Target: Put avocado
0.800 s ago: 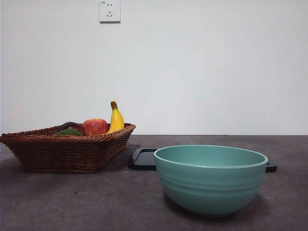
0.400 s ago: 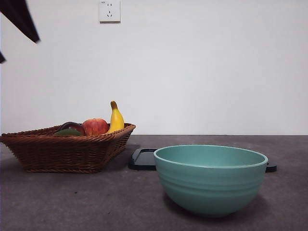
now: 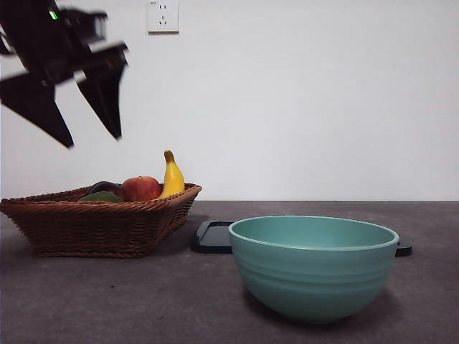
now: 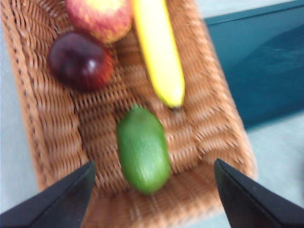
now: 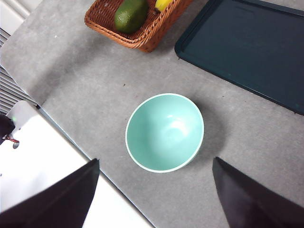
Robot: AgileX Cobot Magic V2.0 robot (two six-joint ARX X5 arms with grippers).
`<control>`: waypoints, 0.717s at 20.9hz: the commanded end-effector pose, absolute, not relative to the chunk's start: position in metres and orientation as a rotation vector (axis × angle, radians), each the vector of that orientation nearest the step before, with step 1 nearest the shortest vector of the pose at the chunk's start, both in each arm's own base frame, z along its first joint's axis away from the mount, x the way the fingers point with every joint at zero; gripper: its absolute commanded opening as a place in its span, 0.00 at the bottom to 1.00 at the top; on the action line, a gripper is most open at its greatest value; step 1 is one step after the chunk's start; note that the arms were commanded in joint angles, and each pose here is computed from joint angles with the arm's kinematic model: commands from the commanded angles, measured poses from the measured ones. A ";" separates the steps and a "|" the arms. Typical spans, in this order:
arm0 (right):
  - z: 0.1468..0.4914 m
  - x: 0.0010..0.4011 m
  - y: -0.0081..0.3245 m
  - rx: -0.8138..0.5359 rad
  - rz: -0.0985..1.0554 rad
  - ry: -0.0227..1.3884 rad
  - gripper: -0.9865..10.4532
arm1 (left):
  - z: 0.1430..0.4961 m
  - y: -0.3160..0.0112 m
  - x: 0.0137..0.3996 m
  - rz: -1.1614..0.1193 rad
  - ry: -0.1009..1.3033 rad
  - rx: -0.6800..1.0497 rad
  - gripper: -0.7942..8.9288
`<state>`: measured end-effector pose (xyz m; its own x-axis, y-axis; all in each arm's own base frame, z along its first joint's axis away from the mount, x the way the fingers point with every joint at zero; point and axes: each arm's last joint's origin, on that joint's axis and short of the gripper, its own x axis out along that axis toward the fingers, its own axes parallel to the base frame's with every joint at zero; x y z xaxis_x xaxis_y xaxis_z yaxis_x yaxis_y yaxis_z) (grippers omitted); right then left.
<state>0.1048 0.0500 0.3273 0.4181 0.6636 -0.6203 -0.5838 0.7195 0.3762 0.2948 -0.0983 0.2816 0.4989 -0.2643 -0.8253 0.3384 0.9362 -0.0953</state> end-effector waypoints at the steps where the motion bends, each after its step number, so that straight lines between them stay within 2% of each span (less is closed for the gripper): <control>1: 0.332 0.105 0.051 0.102 0.794 0.810 0.42 | 0.267 -0.106 0.309 -0.347 1.012 0.125 0.49; 9: 0.332 0.105 0.051 0.103 0.794 0.810 0.42 | 0.216 -0.116 0.336 -0.324 1.112 0.156 0.49; 13: 0.332 0.105 0.051 0.103 0.794 0.810 0.42 | 0.203 -0.118 0.341 -0.314 1.137 0.180 0.49; 14: 0.332 0.105 0.051 0.103 0.794 0.809 0.42 | 0.201 -0.118 0.341 -0.315 1.144 0.183 0.47; 15: 0.332 0.105 0.051 0.103 0.794 0.809 0.42 | 0.200 -0.119 0.341 -0.316 1.147 0.185 0.41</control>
